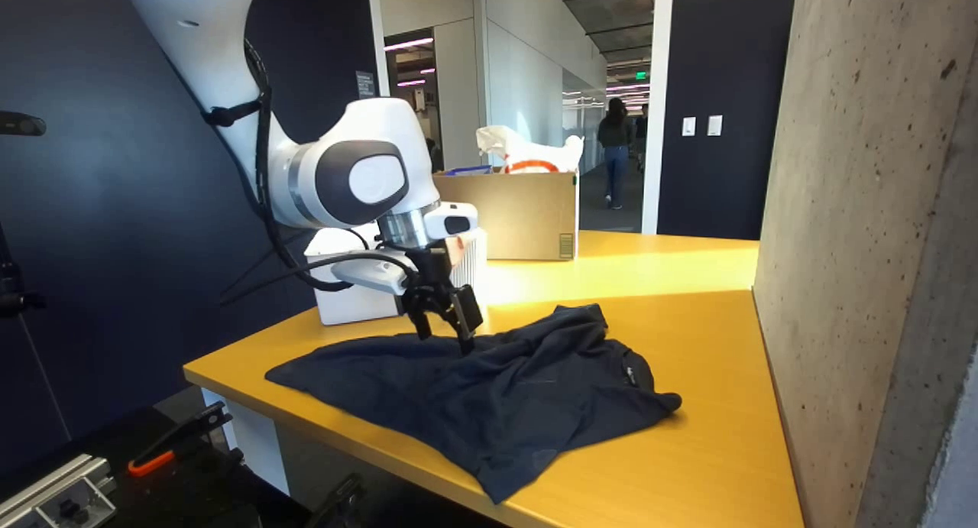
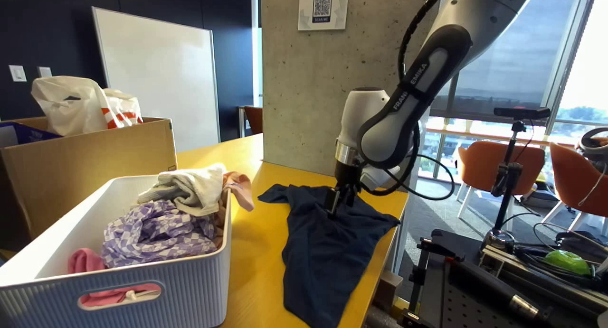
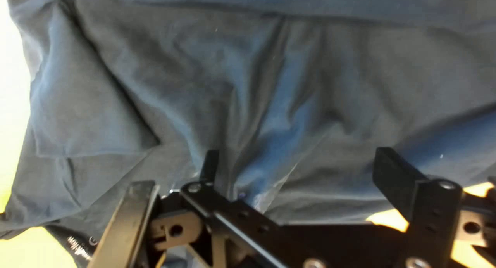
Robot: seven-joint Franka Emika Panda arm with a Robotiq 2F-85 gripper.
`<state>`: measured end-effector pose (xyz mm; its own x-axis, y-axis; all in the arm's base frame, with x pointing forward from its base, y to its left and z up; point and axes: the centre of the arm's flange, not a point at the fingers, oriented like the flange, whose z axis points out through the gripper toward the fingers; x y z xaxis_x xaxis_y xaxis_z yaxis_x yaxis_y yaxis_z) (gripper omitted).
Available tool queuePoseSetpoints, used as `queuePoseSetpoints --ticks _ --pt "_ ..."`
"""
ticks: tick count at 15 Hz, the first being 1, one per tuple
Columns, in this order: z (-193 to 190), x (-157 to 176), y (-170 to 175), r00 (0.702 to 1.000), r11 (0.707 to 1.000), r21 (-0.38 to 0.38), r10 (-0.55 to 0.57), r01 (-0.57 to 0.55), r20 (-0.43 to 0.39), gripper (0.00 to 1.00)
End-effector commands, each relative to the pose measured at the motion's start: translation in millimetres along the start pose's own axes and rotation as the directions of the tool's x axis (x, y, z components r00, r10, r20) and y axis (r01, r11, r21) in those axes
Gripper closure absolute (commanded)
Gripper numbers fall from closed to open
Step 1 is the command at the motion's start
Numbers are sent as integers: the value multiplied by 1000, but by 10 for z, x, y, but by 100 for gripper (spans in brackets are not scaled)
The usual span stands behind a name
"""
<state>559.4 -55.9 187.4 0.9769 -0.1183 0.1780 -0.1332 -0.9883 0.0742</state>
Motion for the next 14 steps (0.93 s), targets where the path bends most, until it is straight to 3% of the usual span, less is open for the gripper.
queuePoseSetpoints --ticks 1,8,14 --pt "-201 339 228 995 997 65 43 -37 -85 0" --pt "-217 950 475 985 989 140 68 -46 -159 0" --pt "-162 757 561 989 982 187 54 -27 -140 0"
